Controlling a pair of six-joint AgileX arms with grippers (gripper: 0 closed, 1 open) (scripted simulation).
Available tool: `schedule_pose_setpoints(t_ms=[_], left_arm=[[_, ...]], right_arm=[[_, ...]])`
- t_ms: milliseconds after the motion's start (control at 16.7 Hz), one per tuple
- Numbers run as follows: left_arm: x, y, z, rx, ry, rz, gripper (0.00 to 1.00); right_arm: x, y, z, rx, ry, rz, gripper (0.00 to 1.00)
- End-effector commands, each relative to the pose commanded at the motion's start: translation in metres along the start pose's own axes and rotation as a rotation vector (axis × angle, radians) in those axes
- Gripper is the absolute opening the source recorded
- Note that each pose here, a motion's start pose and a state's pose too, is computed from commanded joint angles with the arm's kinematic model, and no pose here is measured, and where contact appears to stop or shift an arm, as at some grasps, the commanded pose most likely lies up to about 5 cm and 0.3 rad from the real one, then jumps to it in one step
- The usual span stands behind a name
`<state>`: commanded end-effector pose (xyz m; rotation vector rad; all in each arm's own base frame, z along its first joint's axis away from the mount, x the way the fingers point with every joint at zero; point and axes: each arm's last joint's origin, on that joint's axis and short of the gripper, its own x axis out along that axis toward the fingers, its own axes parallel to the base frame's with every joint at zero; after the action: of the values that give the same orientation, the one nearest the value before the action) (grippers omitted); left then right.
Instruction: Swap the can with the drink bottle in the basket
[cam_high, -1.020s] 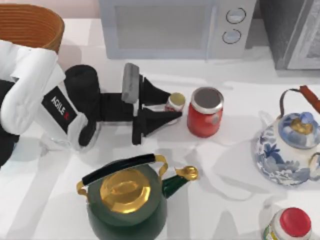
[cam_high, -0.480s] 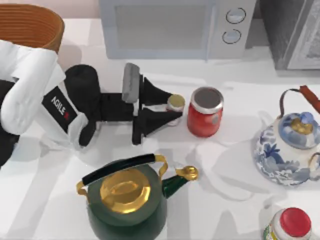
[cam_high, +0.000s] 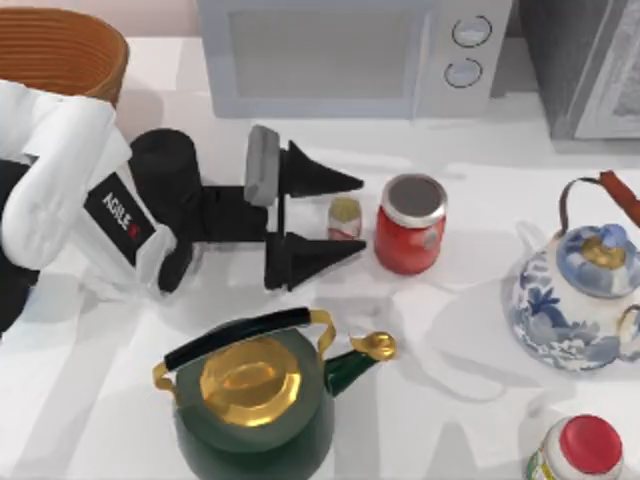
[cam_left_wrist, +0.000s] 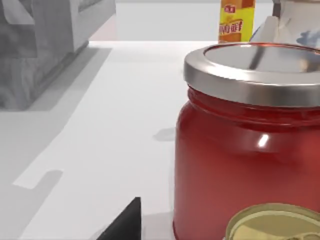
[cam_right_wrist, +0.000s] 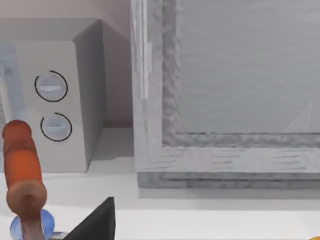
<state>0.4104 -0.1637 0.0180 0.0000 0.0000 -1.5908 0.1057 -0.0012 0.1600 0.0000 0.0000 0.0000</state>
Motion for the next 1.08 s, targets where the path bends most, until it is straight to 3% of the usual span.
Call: schedule_pose_setpoints(t_ms=[480, 600, 840, 1080], left_arm=[[-0.001, 0.000, 0.000, 0.000, 0.000, 0.003, 1.00], [-0.007, -0.001, 0.005, -0.006, 0.004, 0.040, 1.00], [-0.029, -0.015, 0.040, -0.019, 0.025, 0.224, 1.00], [-0.061, -0.052, 0.103, -0.021, 0.057, 0.499, 1.00]], right_arm=[[0.000, 0.000, 0.000, 0.000, 0.000, 0.000, 1.00], [0.000, 0.000, 0.000, 0.000, 0.000, 0.000, 1.00], [0.000, 0.000, 0.000, 0.000, 0.000, 0.000, 1.00], [0.000, 0.000, 0.000, 0.000, 0.000, 0.000, 1.00]])
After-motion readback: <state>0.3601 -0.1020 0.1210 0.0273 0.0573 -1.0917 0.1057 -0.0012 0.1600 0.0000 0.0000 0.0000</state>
